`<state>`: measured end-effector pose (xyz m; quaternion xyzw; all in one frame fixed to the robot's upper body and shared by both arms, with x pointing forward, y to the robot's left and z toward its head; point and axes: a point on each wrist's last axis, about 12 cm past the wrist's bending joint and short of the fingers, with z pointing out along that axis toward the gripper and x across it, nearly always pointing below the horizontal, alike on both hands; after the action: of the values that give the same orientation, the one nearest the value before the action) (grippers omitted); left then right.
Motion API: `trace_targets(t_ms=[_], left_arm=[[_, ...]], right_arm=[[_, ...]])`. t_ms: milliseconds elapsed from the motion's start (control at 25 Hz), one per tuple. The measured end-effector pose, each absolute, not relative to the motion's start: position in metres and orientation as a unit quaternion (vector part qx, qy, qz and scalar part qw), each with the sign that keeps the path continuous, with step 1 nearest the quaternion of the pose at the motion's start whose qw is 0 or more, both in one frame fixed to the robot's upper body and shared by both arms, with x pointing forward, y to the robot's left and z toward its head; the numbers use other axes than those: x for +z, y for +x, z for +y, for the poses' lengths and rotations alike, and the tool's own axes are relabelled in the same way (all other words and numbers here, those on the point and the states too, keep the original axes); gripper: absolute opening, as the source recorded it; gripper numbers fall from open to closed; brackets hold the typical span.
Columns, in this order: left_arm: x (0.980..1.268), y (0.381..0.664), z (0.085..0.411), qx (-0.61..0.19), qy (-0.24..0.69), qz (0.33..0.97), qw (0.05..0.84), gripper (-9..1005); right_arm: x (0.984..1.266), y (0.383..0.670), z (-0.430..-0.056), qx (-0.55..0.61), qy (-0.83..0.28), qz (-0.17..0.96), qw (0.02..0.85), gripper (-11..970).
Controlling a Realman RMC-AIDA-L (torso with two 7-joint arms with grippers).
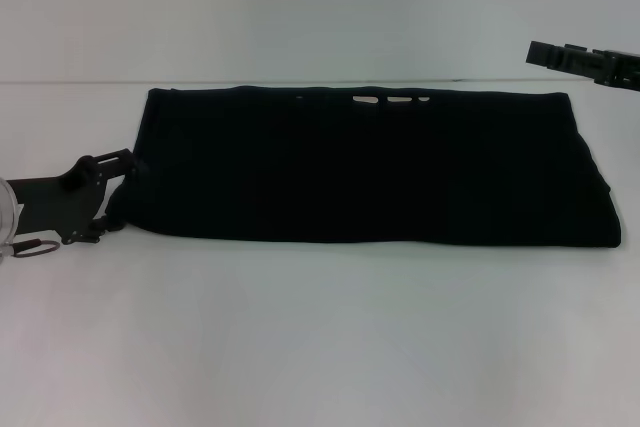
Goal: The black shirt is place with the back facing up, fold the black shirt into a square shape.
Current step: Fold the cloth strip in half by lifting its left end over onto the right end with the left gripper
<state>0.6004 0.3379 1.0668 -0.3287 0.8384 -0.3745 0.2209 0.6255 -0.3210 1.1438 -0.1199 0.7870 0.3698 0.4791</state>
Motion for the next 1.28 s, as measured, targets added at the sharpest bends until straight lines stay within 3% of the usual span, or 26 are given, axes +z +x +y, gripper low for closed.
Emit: trace_targets(t_ms=[680,880,1280], left_arm=[[1.0683,0.6028,0.3338,-0.373,-0.301,0.847,0.229,933],[1.0691,0.6035,0.3325,-0.371,-0.283,0.853,0.234,797],[1.0651,0.6013,0.3352,-0.358,-0.281,0.857,0.240,362]], right_arm=[[1.1451,0.6262,-0.3228,0.369,-0.116,0.788,0.479,899],[1.1454,0.6267,-0.3227,0.369,-0.116,0.788,0.479,899],[1.1448,0.6263,-0.3245,0.366,-0.114,0.789,0.480,900]])
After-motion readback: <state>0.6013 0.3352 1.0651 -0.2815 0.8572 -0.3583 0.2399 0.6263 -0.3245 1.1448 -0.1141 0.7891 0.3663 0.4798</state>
